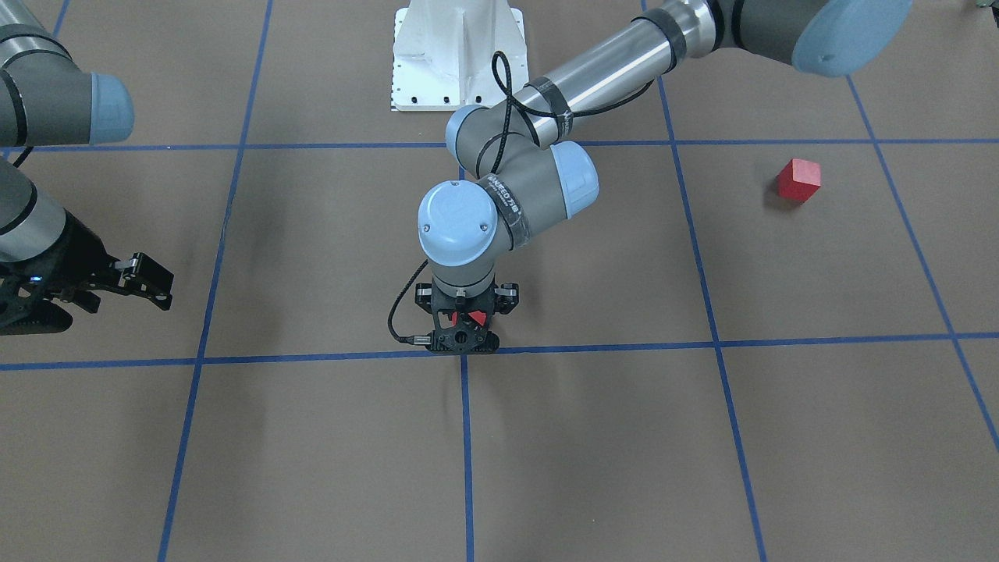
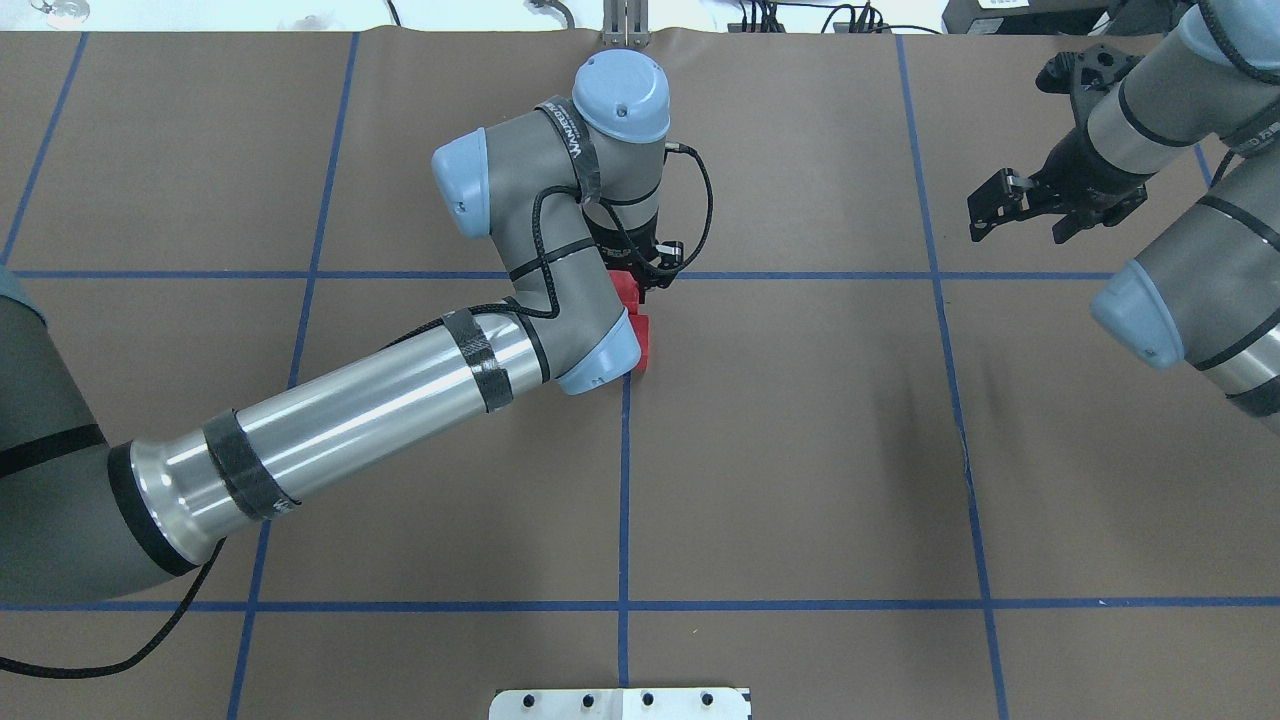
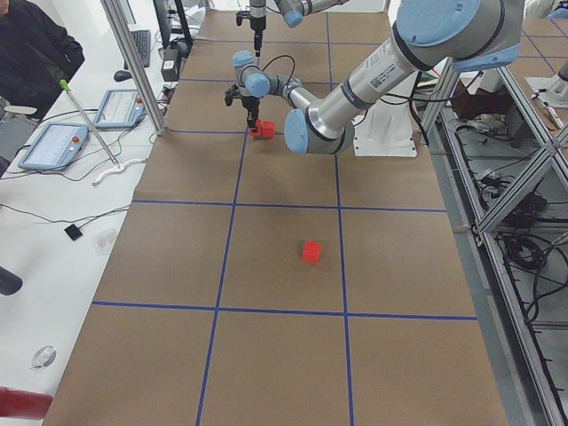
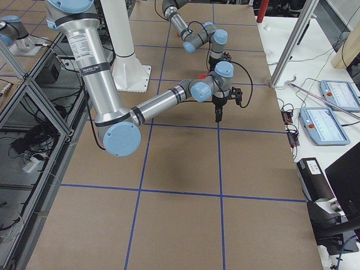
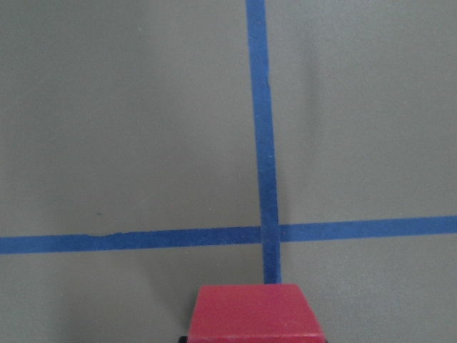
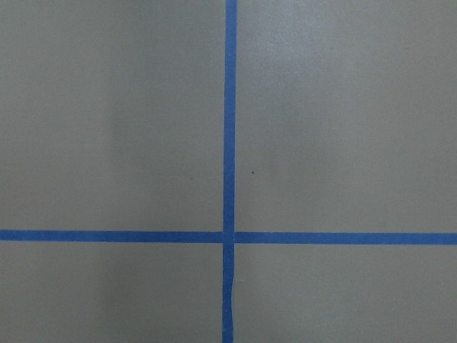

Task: Form red blocks into L shape at center
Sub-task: 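Carry the cube with the left gripper and set it against the center cube's far side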

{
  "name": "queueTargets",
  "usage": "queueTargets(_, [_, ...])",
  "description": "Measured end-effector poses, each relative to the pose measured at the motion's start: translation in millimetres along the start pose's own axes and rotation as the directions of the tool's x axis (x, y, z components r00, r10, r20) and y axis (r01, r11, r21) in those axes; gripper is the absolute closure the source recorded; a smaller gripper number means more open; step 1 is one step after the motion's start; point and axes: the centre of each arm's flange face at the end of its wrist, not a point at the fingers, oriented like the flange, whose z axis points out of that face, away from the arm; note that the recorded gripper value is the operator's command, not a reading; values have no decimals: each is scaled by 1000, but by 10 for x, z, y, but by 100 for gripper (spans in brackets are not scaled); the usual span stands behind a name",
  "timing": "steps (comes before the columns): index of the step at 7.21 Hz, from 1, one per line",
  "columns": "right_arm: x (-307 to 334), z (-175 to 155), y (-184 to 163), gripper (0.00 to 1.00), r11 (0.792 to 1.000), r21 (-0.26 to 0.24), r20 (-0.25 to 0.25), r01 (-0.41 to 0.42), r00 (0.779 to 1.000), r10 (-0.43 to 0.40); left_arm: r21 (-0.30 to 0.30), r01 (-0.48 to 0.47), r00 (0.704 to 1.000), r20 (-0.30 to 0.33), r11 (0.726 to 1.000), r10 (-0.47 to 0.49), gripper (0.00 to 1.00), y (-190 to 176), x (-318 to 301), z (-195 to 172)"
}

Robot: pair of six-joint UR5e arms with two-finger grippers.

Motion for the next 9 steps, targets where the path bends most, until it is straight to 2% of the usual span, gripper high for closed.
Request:
queueTargets(4, [15,22,3,0,1000,-4,-3,-2,1000,2,1,28,999,-18,1000,-28,100,88,84,63])
queueTargets(9, [10,26,0,0,1000,-4,-3,-1,1000,1,11,25,1000,-4,1000,-25,100,129,102,139])
